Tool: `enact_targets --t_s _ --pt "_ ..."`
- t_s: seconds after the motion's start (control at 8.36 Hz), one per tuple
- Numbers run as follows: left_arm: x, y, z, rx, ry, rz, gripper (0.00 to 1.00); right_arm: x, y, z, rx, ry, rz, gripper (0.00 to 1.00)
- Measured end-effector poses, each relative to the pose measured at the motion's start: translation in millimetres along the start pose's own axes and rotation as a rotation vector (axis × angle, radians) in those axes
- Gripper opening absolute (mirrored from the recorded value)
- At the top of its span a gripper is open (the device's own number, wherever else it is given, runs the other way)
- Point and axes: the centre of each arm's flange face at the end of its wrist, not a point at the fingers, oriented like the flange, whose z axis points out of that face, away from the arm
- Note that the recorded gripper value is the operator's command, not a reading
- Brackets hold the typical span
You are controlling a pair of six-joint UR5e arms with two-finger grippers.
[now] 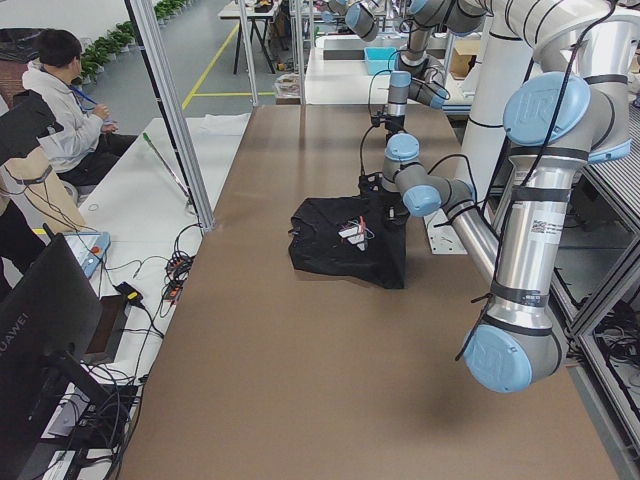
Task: Fold clothes
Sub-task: 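Release the hem and move both grippers to the folded edge's corners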
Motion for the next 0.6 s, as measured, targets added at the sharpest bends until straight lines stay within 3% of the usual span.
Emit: enact_targets --t_s 0.36,0.6 --pt "-4 -80 18 0.146 -0.072 -0.082 0.0 15 -88 24 0.129 0.071 0.089 0.0" --pt "-1 -125 44 0.209 -0.133 -0.111 0.0 15 -135 38 0.174 0.101 0.127 0.0"
